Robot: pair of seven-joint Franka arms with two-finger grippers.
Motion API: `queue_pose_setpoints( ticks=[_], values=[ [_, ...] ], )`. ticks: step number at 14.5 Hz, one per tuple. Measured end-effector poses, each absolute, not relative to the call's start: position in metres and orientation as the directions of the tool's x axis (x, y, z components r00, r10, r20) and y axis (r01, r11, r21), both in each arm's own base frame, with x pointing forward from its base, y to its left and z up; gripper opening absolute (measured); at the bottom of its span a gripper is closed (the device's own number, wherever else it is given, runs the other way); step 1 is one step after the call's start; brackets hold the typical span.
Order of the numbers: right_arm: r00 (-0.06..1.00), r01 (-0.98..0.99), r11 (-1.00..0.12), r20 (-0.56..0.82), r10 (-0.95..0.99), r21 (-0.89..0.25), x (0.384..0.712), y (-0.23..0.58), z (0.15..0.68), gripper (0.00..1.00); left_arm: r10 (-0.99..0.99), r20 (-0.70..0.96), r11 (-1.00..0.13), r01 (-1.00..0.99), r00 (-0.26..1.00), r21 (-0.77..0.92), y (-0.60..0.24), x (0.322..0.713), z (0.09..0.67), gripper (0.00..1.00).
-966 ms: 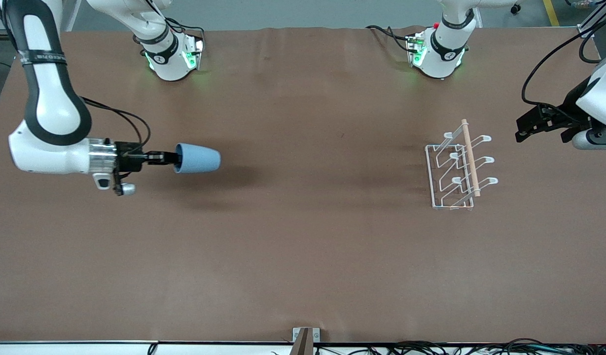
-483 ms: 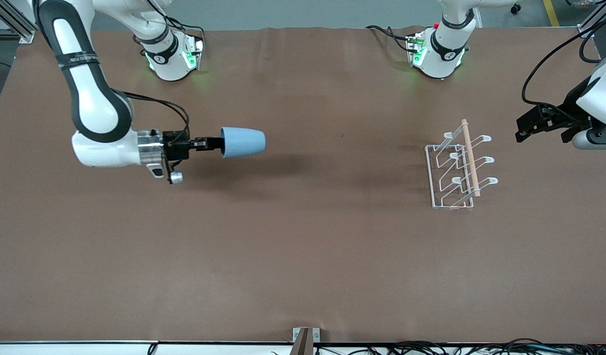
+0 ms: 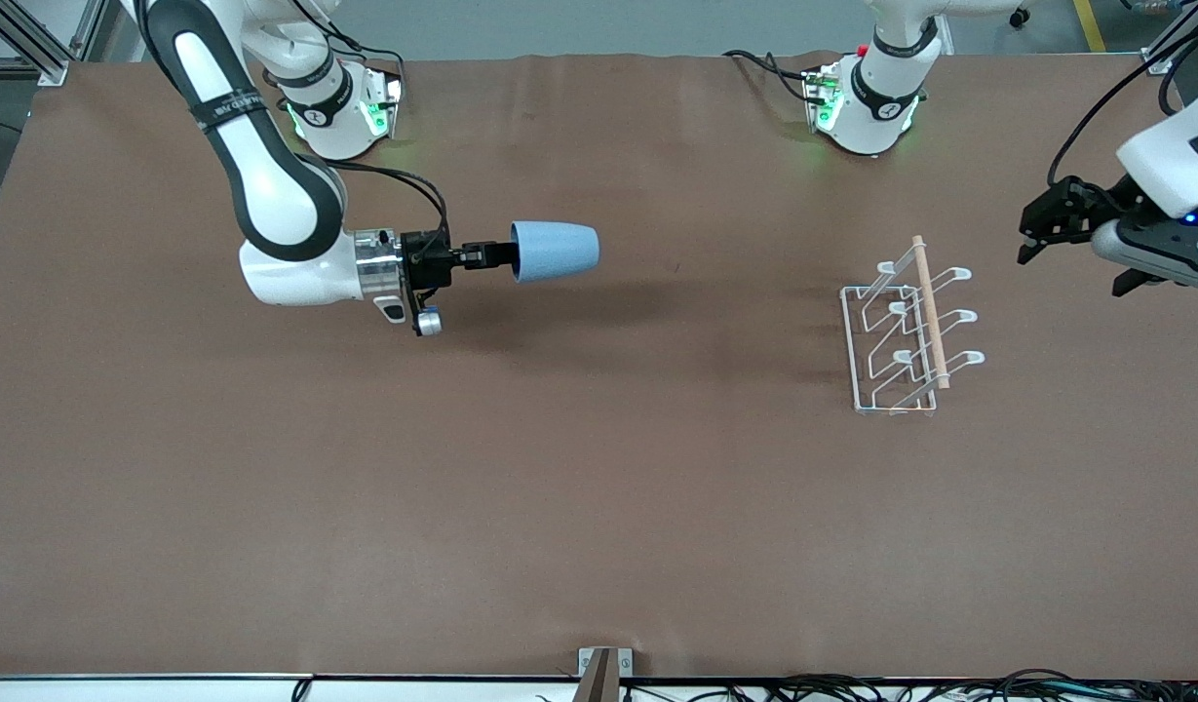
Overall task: Hang cup on cup holder
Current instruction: 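Lift the blue cup sideways with the right gripper toward the table middle, then reach the left gripper to the cup rim held by the right gripper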
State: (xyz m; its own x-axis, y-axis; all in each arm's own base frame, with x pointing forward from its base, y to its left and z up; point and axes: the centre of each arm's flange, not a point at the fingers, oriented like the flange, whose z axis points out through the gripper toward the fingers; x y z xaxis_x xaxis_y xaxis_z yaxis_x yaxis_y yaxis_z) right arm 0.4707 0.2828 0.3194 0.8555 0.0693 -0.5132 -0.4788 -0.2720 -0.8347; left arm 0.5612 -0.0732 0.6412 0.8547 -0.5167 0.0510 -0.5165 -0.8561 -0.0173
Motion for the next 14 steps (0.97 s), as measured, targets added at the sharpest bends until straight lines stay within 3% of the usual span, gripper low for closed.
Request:
queue_pose_setpoints(
  ticks=[7, 14],
  values=[
    [0.825, -0.528, -0.245, -0.559, 0.078, -0.813, 0.455, 0.292, 0.307, 0.05, -0.775, 0.036, -0.632, -0.775, 0.631, 0.003, -0.185, 0.542, 0.627, 1.0],
    [0.817, -0.541, -0.235, -0.571, 0.08, -0.808, 0.452, 0.293, 0.305, 0.05, -0.949, 0.051, -0.307, -0.949, 0.31, 0.071, -0.301, 0.526, 0.575, 1.0]
  ],
)
